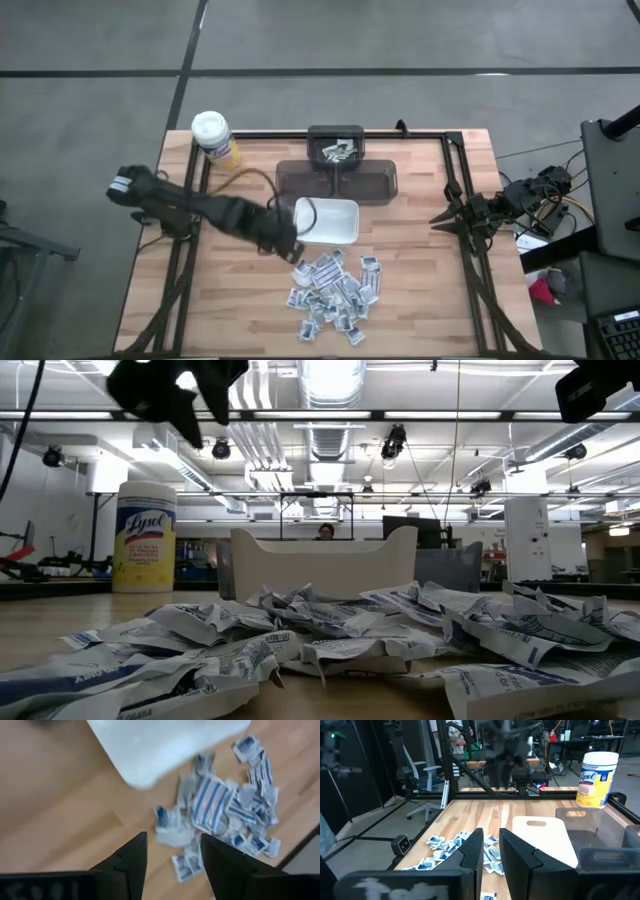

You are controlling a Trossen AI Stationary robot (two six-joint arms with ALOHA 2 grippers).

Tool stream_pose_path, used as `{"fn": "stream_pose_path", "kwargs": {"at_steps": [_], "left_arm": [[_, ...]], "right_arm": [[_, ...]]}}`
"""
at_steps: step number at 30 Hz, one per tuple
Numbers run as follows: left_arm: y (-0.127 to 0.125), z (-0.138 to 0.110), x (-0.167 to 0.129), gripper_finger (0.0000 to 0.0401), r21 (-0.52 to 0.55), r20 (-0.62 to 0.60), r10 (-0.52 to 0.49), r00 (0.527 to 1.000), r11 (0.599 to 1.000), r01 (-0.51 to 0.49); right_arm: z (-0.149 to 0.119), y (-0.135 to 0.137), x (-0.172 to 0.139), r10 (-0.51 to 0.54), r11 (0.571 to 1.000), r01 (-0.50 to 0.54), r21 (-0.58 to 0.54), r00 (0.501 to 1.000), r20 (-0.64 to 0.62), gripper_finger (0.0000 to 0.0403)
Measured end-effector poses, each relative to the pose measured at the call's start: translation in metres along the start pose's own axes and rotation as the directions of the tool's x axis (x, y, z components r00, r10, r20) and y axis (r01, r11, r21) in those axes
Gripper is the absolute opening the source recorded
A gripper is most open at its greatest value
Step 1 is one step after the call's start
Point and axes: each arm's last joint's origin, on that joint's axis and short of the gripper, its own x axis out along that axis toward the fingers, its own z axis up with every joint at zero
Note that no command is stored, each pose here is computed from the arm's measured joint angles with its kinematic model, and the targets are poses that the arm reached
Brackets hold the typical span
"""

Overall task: Pick & Place First Aid Supplies
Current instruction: Put the alcohol pad into the left black bin

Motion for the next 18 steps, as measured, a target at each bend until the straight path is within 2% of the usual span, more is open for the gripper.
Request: {"fn": "stream_pose_path", "kwargs": {"at_steps": [5,9,13,18], "left_arm": [[-0.002,-0.032,0.027,0.0177,-0.086,-0.018,-0.104,0.994,0.991,0.102],[0.002,-0.048,0.046,0.0177,-0.137,-0.021,-0.182,0.983,0.974,0.178],[0.009,-0.054,0.062,0.0177,-0.155,0.005,-0.23,0.973,0.961,0.228],[0.017,-0.053,0.073,0.0177,-0.157,0.058,-0.221,0.973,0.961,0.228]], "right_arm": [[0.0,0.0,0.0,0.0,1.0,0.0,0.0,1.0,0.0,0.0059],[0.0,0.0,0.0,0.0,1.0,0.0,0.0,1.0,0.0,0.0059],[0.0,0.0,0.0,0.0,1.0,0.0,0.0,1.0,0.0,0.0059],[0.0,0.0,0.0,0.0,1.0,0.0,0.0,1.0,0.0,0.0059]]}}
